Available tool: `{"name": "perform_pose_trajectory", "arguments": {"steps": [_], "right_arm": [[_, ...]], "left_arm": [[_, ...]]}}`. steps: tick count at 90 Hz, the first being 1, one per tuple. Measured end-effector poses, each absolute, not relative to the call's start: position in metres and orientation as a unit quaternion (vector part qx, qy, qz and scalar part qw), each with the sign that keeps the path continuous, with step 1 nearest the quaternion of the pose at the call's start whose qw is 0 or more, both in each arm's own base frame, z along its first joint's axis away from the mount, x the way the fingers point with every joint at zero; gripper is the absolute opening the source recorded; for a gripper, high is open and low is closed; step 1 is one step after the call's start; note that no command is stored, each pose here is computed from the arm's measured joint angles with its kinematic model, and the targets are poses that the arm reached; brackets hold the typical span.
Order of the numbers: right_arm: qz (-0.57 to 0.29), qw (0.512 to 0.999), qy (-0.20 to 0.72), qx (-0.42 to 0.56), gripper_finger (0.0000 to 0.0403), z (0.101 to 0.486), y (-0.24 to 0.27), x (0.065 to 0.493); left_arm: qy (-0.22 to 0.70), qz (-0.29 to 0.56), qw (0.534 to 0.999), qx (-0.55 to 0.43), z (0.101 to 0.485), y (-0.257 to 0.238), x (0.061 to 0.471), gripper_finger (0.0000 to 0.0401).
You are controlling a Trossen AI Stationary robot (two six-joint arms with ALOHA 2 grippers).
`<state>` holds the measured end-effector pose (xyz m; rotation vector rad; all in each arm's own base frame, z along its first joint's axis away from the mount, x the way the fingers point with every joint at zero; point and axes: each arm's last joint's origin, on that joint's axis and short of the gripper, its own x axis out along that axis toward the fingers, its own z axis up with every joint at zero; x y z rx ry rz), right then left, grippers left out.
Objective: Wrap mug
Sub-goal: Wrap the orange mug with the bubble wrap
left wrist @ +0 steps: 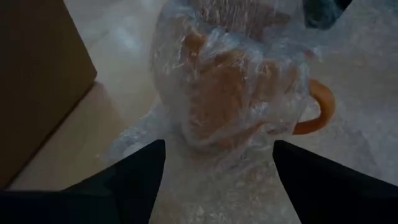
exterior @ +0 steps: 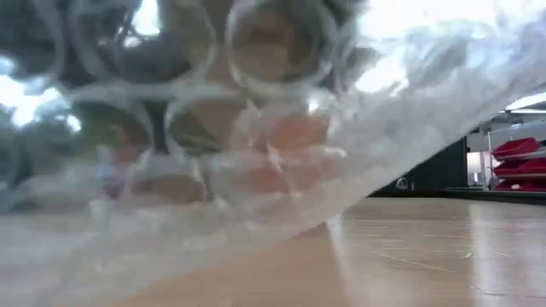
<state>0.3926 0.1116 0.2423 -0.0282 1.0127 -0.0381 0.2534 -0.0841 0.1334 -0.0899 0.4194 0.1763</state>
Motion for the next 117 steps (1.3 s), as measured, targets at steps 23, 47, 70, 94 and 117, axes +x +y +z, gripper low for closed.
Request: {"name": "perform_pose_trajectory", "arguments": {"steps": [23,47,70,94,117], "right_arm": [[-0.038,0.875,0.483,-0.022,0.0000,0.241,0.108,0.394],[-0.025,0.855,0.517,-0.004,0.0000,0.216,0.098,0.405],[-0.029,0.830,0.557,0.000,0.0000,0.185,0.081,0.415],[-0.037,0.821,0.570,0.010,0.0000,0.179,0.063,0.418],[-0.039,0.818,0.574,0.006,0.0000,0.181,0.064,0.416]], "left_arm": [[0.207,0.087,0.973,-0.045,0.134,-0.084,0.254,0.0284],[0.205,0.088,0.974,-0.047,0.134,-0.084,0.254,0.0284],[0.207,0.088,0.973,-0.046,0.133,-0.084,0.253,0.0284],[0.209,0.089,0.973,-0.045,0.133,-0.084,0.253,0.0284],[0.209,0.089,0.973,-0.045,0.133,-0.084,0.253,0.0284]]}}
